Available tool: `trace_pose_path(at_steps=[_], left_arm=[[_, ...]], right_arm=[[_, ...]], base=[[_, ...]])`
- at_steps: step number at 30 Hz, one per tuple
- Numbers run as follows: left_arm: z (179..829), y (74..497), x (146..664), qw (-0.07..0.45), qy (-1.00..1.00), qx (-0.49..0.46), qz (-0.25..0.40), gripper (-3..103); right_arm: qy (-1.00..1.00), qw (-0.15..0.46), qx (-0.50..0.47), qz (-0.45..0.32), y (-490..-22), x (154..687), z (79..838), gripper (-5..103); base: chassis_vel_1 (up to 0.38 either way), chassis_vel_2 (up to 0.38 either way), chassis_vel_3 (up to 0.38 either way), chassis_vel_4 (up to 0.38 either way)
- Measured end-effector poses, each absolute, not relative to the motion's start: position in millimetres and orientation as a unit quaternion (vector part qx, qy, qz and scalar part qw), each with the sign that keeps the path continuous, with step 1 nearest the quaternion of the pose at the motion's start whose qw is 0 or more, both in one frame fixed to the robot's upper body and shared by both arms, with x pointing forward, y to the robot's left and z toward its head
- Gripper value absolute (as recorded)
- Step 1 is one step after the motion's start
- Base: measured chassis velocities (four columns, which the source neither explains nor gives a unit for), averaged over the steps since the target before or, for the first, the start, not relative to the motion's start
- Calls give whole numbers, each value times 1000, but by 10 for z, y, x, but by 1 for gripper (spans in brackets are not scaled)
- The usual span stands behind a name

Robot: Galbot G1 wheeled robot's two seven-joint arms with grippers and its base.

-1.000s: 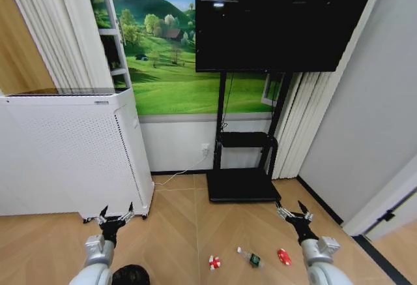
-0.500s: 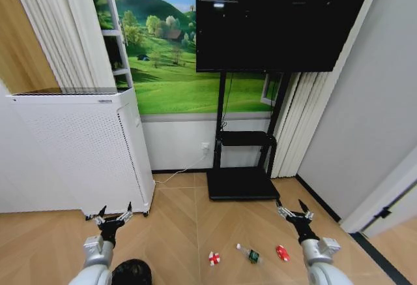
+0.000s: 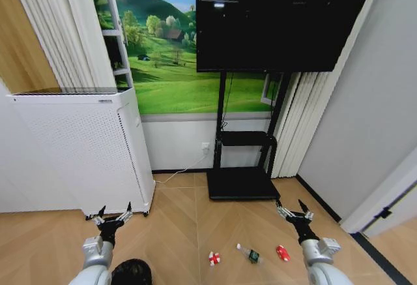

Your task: Pick up the trash bin and place the garbage on the floor into it.

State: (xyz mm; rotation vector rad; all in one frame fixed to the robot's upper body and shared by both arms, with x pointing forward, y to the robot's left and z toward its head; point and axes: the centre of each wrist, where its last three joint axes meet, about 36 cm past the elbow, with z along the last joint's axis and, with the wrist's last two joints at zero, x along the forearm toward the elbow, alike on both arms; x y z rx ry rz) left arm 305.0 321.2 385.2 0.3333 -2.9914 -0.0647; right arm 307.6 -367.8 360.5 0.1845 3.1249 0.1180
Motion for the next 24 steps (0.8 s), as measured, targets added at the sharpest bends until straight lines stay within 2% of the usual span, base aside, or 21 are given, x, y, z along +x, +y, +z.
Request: trace_pose_path(at_steps=[24], left_arm=[[3851, 3221, 3053, 66, -992, 109, -24, 100]], right_arm=[[997, 1, 62, 44, -3670, 3086, 3570, 100]], base=[[0, 0, 0, 0]])
